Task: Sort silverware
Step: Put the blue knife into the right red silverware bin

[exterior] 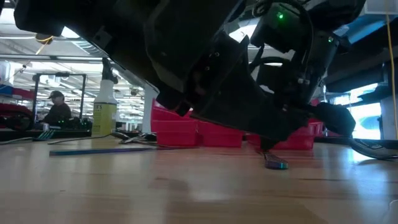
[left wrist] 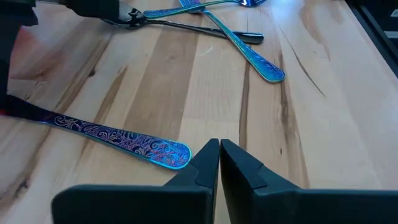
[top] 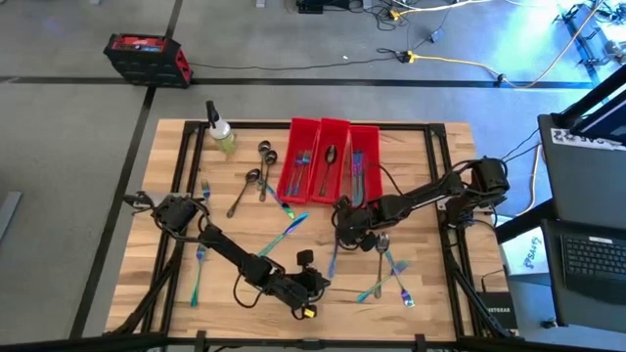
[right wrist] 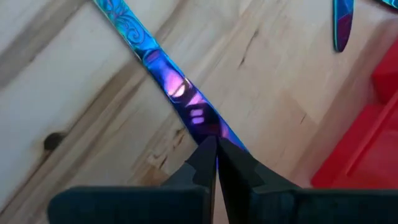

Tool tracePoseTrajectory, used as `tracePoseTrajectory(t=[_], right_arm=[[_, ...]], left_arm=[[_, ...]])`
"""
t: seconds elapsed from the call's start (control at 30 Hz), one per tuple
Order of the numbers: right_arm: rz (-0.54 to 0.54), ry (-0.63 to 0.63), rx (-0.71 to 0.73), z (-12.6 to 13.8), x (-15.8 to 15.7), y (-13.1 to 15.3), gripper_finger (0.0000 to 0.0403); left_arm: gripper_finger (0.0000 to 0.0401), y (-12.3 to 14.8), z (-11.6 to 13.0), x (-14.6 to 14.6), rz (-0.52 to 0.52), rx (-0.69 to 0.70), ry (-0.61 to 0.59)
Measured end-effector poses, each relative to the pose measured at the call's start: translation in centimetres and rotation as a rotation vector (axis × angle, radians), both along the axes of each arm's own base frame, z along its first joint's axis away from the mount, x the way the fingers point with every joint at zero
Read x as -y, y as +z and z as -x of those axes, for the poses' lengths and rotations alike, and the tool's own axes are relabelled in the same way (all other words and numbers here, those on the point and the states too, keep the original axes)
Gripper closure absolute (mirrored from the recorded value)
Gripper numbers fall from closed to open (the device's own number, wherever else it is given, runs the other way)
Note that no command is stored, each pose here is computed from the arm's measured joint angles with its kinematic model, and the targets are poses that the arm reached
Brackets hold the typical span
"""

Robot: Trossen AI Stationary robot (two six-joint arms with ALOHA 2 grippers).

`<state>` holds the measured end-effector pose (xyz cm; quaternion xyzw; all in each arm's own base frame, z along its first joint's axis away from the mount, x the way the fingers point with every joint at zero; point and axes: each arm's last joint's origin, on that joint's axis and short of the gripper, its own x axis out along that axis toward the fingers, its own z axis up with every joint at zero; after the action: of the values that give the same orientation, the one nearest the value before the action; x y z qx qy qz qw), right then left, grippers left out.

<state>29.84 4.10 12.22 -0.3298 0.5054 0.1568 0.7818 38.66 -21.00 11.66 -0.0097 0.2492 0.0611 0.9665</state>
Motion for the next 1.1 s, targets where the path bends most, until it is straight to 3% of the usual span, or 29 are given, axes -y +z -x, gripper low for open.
tracePoseTrajectory(t=[0.17, 0.37, 0.67, 0.8, 0.93, 1.1], right_arm=[[0.006, -0.005, -0.014, 0.0, -0.9, -0.6, 0.0403], [-0.007, -0.041, -0.07, 1.7, -2.8, 0.3, 0.0403], [-0.173, -0.094, -0.106, 4.0, -6.3, 2.0, 0.0403], [-0.174, -0.079, -0.099, 4.3, -7.0, 2.1, 0.0403], [-0.151, -0.095, -0.084, 4.2, -6.9, 2.1, 0.0403], [-0.161, -0.123, -0.047, 4.3, -6.8, 2.8, 0.0403]], left_arm=[[0.0401, 0.0, 0.0, 0.0, 0.018, 0.002, 0.012], [0.0401, -0.1, -0.1, -0.5, 0.251, 0.022, 0.162], [0.0396, 0.1, 0.0, 0.0, 0.307, 0.051, 0.175], [0.0359, 2.9, -0.9, 1.1, 0.355, 0.298, 0.061], [0.0297, 5.3, -1.1, 1.2, 0.259, 0.479, -0.002], [0.02, 5.5, -1.2, 0.0, 0.035, 0.402, 0.063]])
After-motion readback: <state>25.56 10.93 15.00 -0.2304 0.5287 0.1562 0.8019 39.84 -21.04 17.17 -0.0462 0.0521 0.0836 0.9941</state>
